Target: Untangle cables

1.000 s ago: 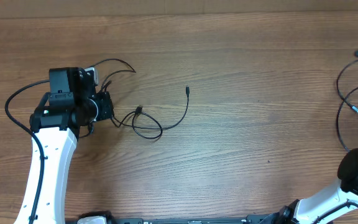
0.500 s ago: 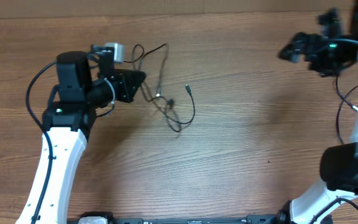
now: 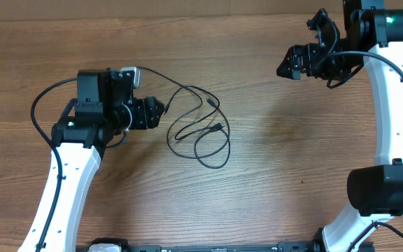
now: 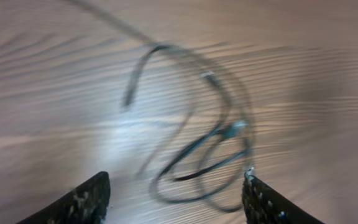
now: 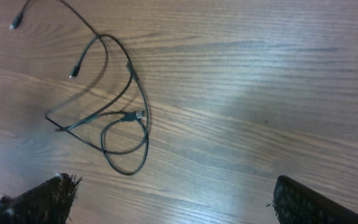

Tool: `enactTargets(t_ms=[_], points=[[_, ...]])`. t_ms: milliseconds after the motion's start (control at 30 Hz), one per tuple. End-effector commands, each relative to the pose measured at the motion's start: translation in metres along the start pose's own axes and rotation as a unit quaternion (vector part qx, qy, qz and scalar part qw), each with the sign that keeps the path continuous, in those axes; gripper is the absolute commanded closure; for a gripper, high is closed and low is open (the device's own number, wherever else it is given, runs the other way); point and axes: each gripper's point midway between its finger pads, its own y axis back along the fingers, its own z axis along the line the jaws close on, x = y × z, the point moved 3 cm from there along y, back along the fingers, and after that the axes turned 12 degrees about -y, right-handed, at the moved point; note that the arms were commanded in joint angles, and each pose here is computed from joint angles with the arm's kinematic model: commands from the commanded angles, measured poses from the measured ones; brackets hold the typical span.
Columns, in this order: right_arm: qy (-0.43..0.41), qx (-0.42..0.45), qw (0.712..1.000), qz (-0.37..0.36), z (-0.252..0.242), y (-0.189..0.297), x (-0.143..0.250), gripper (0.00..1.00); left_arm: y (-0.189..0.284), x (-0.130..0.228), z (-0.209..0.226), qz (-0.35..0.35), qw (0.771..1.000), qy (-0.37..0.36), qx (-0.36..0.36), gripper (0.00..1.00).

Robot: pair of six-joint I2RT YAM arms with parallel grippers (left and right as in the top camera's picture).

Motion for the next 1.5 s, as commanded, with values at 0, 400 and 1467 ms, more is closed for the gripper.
enactTargets(t_ms=[0,400,1467], points=[[0.013,-0.002,1.000,-0.003,0.010,0.005,0.003,0.00,0.011,0.001,0.030,0.009,0.994,-0.014,-0.111,0.35],[-0.066,-0.007,0.995,0.078,0.052,-0.029,0.031,0.00,0.016,0.016,0.043,0.040,0.986,0.020,-0.162,0.38],[-0.236,0.009,0.970,0.053,0.099,-0.234,0.095,0.39,0.016,0.020,0.043,0.050,0.985,0.021,-0.161,0.42]])
